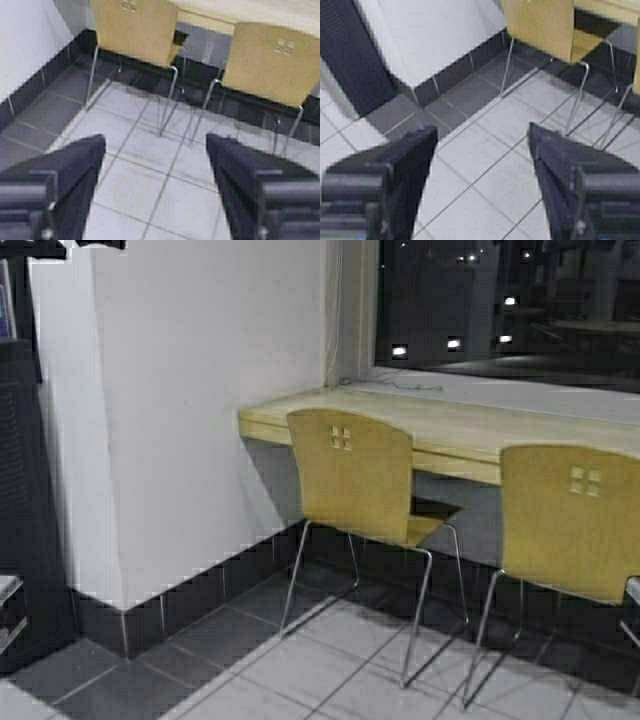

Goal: Push the chairs under the table

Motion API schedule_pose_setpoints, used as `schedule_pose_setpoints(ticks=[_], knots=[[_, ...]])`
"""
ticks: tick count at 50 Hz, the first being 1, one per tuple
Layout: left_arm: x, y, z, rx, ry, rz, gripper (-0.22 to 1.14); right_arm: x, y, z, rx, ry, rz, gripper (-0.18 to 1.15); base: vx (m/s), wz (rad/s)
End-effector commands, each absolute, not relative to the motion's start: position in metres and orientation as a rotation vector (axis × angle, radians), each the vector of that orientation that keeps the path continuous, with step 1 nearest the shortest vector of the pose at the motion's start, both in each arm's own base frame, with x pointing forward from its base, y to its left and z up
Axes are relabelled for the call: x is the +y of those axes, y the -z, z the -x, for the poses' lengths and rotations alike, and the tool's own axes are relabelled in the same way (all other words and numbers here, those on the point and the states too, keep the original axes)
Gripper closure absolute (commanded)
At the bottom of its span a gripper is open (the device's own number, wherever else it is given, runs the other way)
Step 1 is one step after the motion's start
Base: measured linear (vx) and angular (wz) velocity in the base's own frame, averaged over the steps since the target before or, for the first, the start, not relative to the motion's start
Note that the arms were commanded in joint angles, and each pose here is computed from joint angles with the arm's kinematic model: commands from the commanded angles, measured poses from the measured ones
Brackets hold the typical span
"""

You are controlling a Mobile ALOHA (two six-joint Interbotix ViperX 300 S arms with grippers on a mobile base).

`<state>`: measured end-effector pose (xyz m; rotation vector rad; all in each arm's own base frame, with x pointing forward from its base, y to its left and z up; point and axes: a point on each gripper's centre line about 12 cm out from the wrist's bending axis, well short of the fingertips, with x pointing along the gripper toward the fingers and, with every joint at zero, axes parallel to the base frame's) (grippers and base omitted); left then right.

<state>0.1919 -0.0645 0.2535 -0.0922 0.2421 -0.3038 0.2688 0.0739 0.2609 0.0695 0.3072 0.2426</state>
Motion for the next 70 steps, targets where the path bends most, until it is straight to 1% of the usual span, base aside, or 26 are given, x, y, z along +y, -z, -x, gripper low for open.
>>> schedule_pose_setpoints(ticks=[1,12,37,53,70], knots=[[-0.065,-0.264,-0.195,0.218,0.303,0.106,-0.03,0.075,-0.278,-0.273,0.258,-0.247,-0.075,0.07,-0.42,-0.04],[-0.065,-0.263,-0.195,0.227,0.298,0.146,-0.03,0.075,-0.274,-0.271,0.285,-0.249,-0.067,0.07,-0.37,-0.07],[-0.066,-0.254,-0.197,0.254,0.299,0.128,-0.03,0.076,-0.277,-0.274,0.295,-0.244,-0.092,0.07,-0.35,-0.15],[-0.066,-0.256,-0.197,0.248,0.299,0.119,-0.03,0.076,-0.27,-0.276,0.327,-0.237,-0.126,0.07,-0.24,-0.31],[-0.066,-0.254,-0.196,0.253,0.296,0.133,-0.03,0.078,-0.263,-0.282,0.354,-0.235,-0.121,0.07,-0.16,-0.45]])
